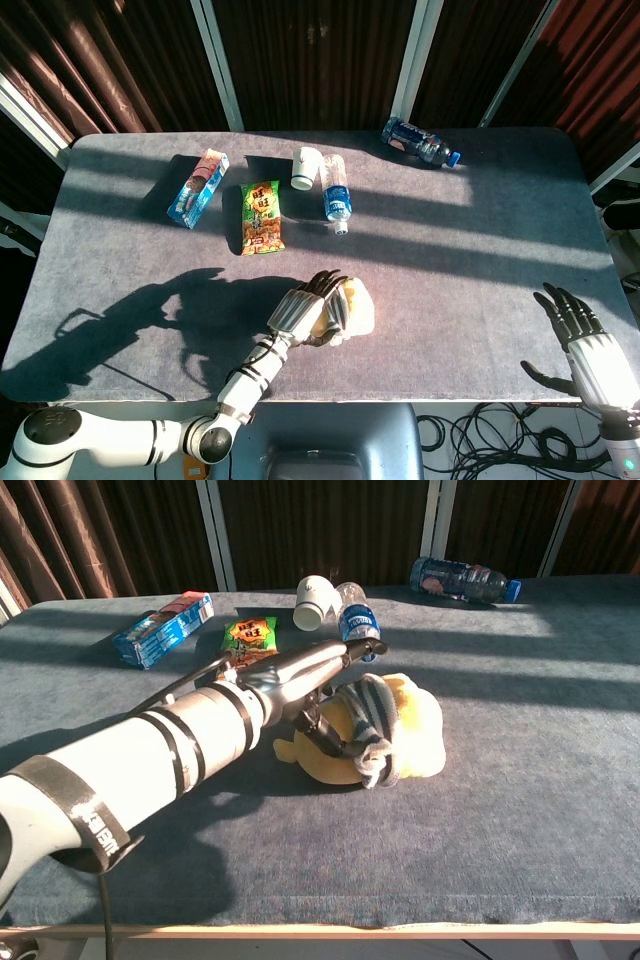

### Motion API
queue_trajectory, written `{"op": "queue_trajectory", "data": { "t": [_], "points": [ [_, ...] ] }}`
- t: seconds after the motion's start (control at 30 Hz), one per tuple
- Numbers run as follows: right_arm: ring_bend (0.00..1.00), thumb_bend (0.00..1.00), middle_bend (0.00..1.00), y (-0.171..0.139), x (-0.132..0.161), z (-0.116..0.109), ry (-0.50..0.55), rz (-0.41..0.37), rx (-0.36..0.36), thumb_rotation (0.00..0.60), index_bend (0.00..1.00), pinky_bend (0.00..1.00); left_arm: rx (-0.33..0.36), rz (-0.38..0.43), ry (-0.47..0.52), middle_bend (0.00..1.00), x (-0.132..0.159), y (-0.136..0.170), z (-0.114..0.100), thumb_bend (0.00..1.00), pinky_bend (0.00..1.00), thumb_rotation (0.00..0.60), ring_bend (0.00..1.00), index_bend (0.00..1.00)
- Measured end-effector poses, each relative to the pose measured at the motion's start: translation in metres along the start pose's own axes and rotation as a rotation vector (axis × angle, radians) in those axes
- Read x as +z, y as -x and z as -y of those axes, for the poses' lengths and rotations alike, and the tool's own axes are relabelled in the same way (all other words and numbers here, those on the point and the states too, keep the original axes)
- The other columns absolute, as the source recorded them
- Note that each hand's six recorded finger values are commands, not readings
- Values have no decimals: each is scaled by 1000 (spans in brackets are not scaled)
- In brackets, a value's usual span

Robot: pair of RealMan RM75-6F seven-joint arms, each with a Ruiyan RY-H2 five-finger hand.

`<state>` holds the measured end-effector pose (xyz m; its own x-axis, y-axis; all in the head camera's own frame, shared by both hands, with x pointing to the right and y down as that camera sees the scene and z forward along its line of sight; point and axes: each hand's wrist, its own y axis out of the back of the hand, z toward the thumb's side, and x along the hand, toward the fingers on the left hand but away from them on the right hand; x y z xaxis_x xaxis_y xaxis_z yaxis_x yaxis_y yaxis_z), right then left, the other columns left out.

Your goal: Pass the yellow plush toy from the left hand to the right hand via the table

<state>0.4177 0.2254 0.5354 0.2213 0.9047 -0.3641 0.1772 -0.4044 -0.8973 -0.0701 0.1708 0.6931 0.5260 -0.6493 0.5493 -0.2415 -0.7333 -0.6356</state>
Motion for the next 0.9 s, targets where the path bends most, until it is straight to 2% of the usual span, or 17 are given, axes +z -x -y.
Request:
{"op": "queue_trajectory", "data": {
  "t": [0.27,0.37,0.47,0.6,0.67,0.77,0.9],
  "points": [
    [0,94,0,0,3,3,-6,-14,5,600,0,106,-18,-8,-81,0,-11,20,-20,246,217,600,0,0],
    [0,94,0,-3,9,6,-8,-53,16,600,0,106,-12,-53,-179,0,-36,35,-35,249,217,600,0,0],
    [0,94,0,-7,12,8,-7,-78,31,600,0,106,-11,-124,-282,0,-73,59,-55,249,219,600,0,0],
    [0,94,0,-5,12,12,-12,-76,44,600,0,106,21,-206,-371,0,-119,101,-78,249,229,600,0,0],
    [0,94,0,-2,13,16,-15,-75,51,600,0,106,47,-219,-379,0,-130,120,-82,251,237,600,0,0],
    [0,94,0,3,17,21,-16,-82,68,600,0,106,96,-257,-385,0,-153,164,-88,252,237,600,0,0],
    [0,95,0,14,22,28,3,-92,92,600,0,106,175,-349,-355,0,-184,232,-92,252,239,600,0,0]
  ]
}}
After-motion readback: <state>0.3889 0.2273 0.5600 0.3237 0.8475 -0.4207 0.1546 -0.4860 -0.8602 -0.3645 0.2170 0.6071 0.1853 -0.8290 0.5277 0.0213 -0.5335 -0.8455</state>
